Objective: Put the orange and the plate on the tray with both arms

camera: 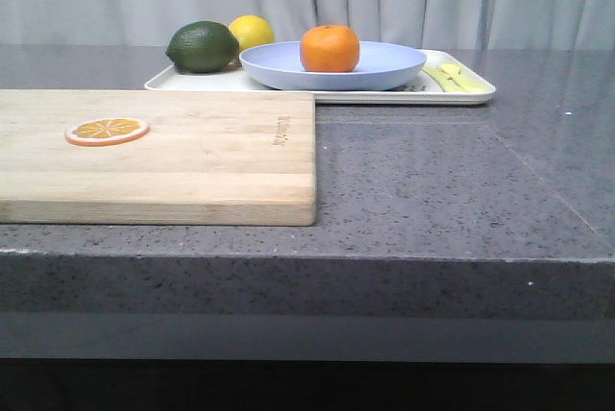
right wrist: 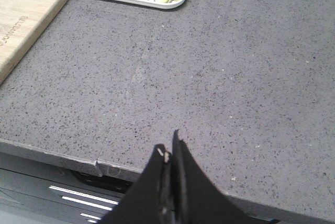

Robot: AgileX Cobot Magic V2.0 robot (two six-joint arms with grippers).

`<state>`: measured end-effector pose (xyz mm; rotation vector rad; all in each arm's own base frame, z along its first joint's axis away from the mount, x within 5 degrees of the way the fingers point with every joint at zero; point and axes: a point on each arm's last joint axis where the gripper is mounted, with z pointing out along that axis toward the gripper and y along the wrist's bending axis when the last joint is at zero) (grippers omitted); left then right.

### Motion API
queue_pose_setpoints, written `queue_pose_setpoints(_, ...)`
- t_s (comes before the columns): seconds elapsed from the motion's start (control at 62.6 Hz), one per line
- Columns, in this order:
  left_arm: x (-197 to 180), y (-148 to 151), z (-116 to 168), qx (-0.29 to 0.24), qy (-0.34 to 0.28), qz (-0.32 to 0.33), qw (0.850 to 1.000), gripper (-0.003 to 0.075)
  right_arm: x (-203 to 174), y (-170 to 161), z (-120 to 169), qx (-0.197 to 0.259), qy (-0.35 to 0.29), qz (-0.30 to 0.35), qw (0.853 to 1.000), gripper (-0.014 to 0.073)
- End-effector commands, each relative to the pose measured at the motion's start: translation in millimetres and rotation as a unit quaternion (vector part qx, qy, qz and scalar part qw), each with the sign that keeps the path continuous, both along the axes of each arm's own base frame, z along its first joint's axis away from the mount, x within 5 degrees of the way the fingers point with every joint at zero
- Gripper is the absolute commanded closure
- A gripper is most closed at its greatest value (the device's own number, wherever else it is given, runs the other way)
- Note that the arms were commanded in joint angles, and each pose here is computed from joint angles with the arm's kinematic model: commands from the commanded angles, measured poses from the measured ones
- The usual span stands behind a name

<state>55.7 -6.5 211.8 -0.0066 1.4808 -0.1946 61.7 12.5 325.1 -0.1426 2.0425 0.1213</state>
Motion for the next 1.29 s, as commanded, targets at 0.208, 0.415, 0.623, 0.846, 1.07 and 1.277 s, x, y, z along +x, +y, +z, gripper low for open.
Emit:
queue_pose_setpoints(0.208, -1, 1, -1, -0.009, -0.035, 0.002, 0.999, 0.074, 2, 0, 12, -0.002, -0.043, -0.001, 0.999, 0.0713)
queue_pose_setpoints(0.415, -1, 1, -1, -0.009, -0.035, 0.002, 0.999, 0.074, 2, 0, 12, -0.002, -0.043, -0.001, 0.999, 0.0713)
queue_pose_setpoints(0.623, -1, 1, -1, -0.009, -0.035, 0.002, 0.999, 0.074, 2, 0, 12, -0.002, -0.043, -0.001, 0.999, 0.0713)
queue_pose_setpoints(0.846, -1, 1, -1, -0.009, -0.035, 0.002, 0.999, 0.074, -4, -3, 10, -0.013, -0.069, -0.008, 0.998, 0.0713)
queue_pose_setpoints(1.07, -1, 1, -1, -0.009, -0.035, 0.002, 0.999, 0.074, -10, -9, -31, -0.035, -0.204, -0.034, 0.978, 0.0712)
queue_pose_setpoints(1.277, -1, 1, -1, -0.009, -0.035, 0.002, 0.999, 0.074, -11, -10, -74, -0.026, -0.285, -0.044, 0.957, 0.0712)
